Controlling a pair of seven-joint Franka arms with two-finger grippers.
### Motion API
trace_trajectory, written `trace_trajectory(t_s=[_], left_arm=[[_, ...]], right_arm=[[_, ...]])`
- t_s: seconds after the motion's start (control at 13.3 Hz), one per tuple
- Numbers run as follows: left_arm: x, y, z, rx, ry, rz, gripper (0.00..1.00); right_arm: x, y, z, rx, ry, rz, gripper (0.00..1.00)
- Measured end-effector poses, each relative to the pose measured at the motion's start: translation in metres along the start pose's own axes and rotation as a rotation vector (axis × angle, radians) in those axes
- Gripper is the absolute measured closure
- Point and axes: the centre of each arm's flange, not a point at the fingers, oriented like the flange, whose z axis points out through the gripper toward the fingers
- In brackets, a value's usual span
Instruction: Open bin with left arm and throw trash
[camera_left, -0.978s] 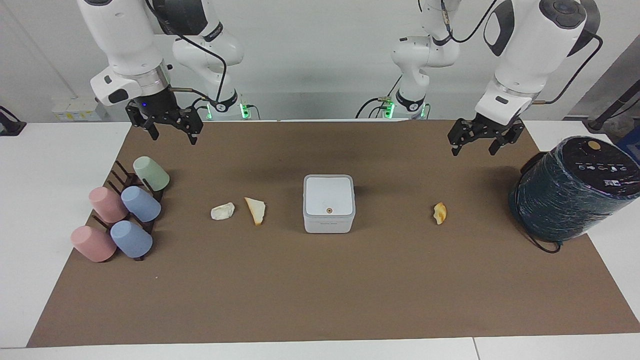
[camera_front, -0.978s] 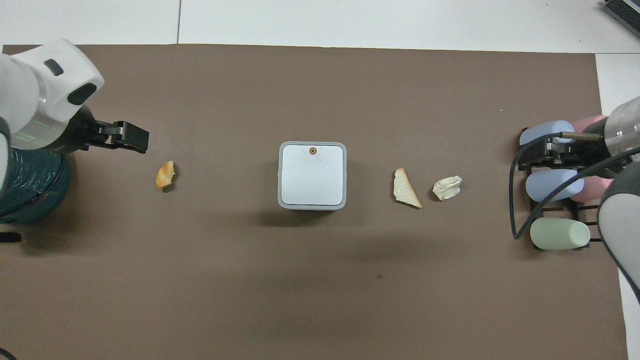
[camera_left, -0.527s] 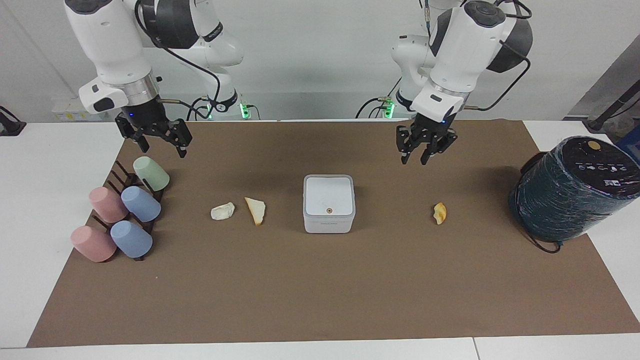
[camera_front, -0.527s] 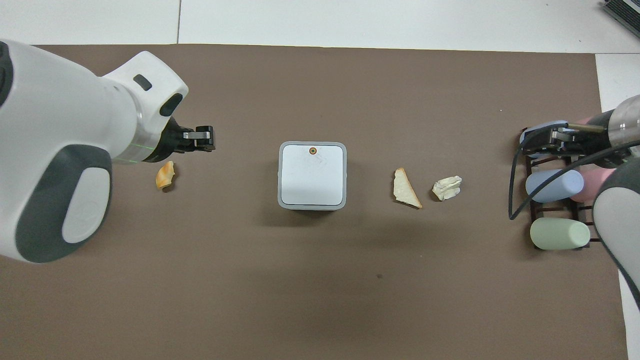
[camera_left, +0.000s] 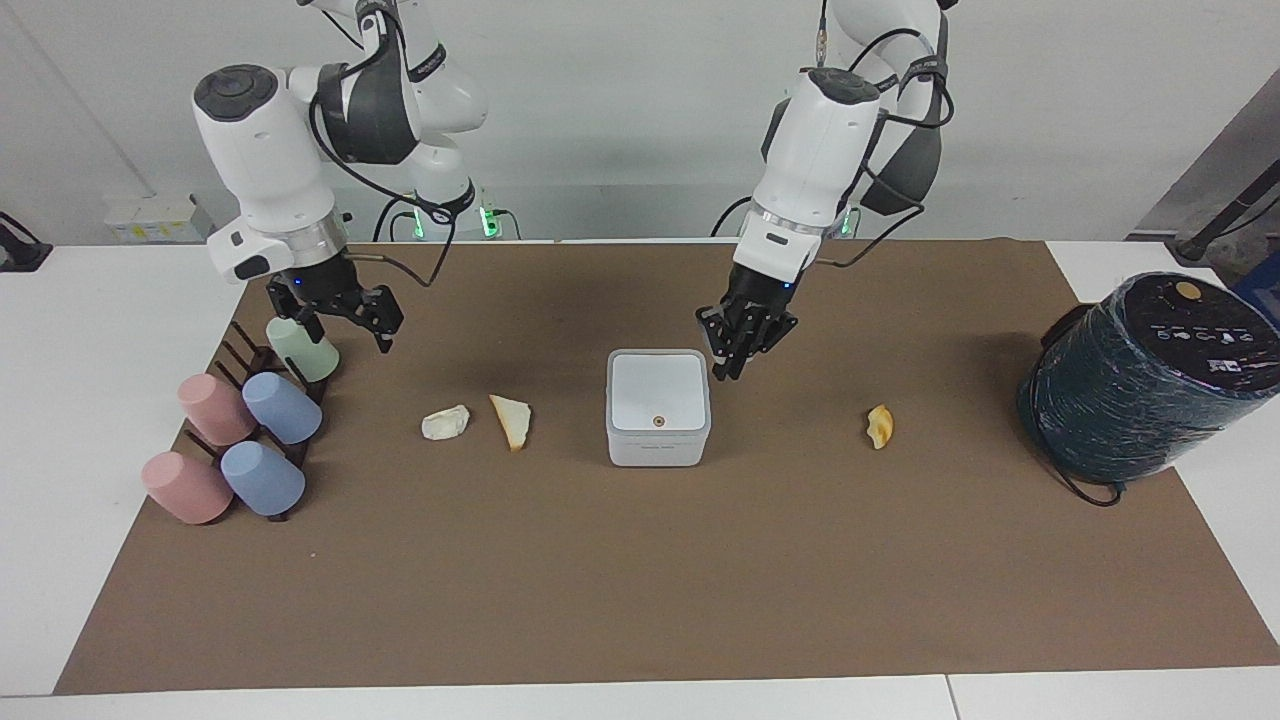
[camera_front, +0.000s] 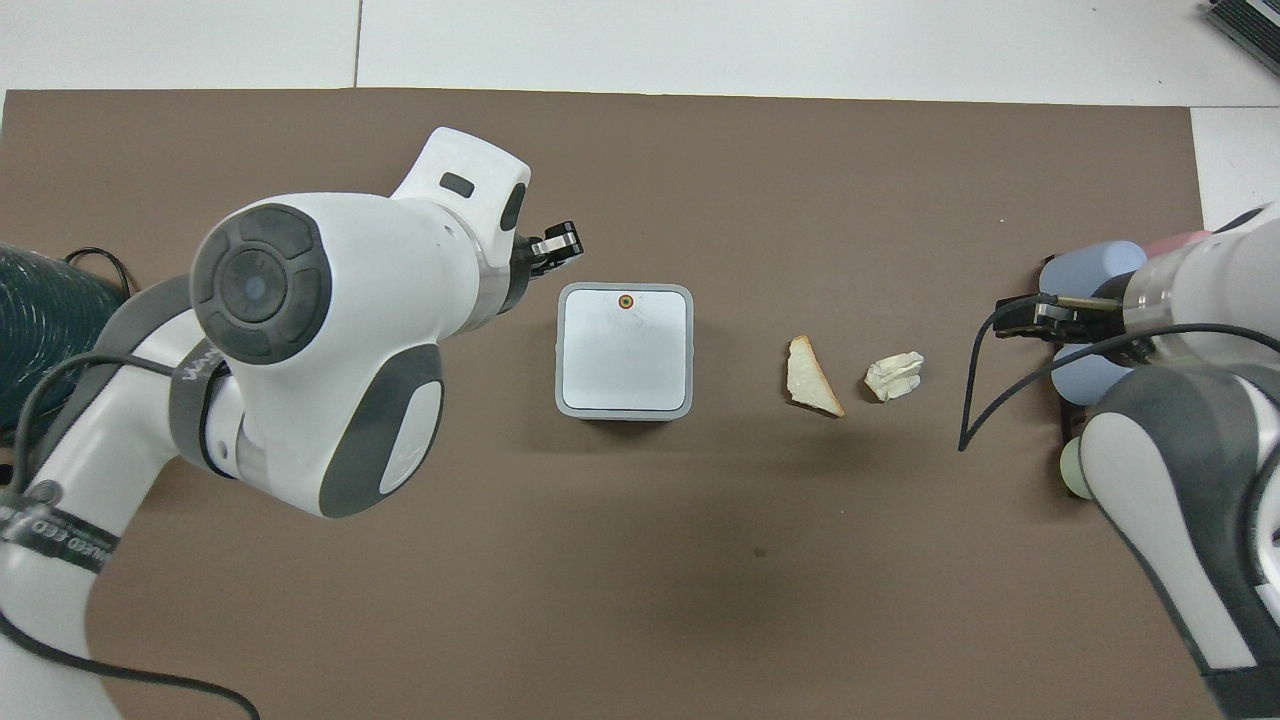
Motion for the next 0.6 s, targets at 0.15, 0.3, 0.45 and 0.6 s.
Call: trace_trajectory(t_s=[0.15, 0.3, 0.45, 0.6], left_arm=[[-0.001, 0.004, 0.015, -0.018, 0.013, -0.032, 0.87], [-0.004, 0.006, 0.024, -0.025, 0.014, -0.036, 0.89], [-0.011, 0.007, 0.033, -0.032, 0.006, -0.039, 0.89], [-0.019, 0.008, 0.040, -0.029, -0.003, -0.035, 0.89]], right_arm=[[-0.006, -0.001, 0.036, 0.000, -0.015, -0.004, 0.00], [-0.004, -0.004, 0.072, 0.004, -0.018, -0.008, 0.00], [0.000, -0.017, 0.102, 0.013, -0.008, -0.029, 0.00], [0.000, -0.032, 0.128, 0.021, -0.004, -0.052, 0.00]])
